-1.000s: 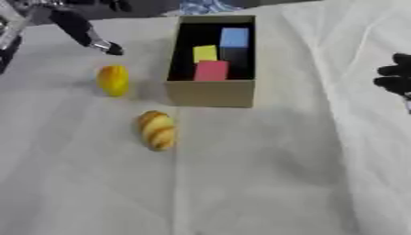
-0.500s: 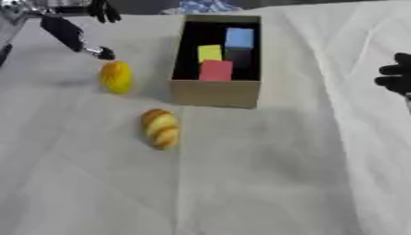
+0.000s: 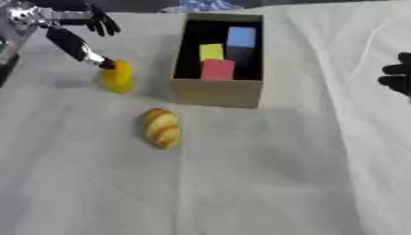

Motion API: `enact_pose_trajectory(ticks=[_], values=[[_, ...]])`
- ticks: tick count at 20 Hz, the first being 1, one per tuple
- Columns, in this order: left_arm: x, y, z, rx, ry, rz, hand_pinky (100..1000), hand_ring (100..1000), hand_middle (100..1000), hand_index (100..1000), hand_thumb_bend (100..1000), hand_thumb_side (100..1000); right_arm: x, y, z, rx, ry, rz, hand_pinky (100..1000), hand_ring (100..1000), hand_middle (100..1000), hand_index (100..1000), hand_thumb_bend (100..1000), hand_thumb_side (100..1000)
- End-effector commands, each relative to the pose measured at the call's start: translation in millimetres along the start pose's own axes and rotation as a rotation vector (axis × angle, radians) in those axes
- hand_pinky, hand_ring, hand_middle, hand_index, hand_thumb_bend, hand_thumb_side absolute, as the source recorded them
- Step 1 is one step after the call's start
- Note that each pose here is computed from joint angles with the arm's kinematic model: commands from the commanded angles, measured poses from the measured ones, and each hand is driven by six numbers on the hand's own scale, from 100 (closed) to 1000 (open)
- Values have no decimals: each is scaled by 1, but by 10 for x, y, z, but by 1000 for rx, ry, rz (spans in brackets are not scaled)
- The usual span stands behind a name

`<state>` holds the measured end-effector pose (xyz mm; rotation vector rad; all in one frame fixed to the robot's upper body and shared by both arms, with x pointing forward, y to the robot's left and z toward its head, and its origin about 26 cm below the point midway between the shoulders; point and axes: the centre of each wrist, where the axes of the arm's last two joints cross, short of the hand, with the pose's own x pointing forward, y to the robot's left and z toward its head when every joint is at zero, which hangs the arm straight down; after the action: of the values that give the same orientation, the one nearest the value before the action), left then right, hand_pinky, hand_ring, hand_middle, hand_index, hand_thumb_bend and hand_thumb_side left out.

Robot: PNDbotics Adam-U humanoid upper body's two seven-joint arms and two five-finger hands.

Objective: Pick up objects on the table and place them in the box.

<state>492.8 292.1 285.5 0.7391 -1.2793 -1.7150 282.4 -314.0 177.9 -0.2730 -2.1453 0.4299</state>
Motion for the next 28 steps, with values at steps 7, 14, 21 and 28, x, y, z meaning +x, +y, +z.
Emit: enact_pose_trajectory(ticks=[7, 14, 21, 28], values=[[-51, -6, -18, -20, 5, -7, 817, 766, 742, 860, 634, 520, 81, -42, -37, -6, -33, 16, 881, 775, 745, 879, 100, 719], [-26, -48, -79, -4, -12, -11, 793, 714, 664, 817, 638, 490, 84, -39, -43, -7, -34, 14, 882, 774, 744, 879, 100, 722], [-45, -109, -106, -17, 8, -23, 758, 650, 599, 750, 492, 471, 86, -47, -46, -14, -36, 16, 882, 774, 744, 879, 100, 721], [-21, -63, -91, -6, -8, -24, 741, 616, 564, 712, 303, 411, 82, -51, -38, -18, -33, 16, 882, 774, 744, 878, 100, 719]])
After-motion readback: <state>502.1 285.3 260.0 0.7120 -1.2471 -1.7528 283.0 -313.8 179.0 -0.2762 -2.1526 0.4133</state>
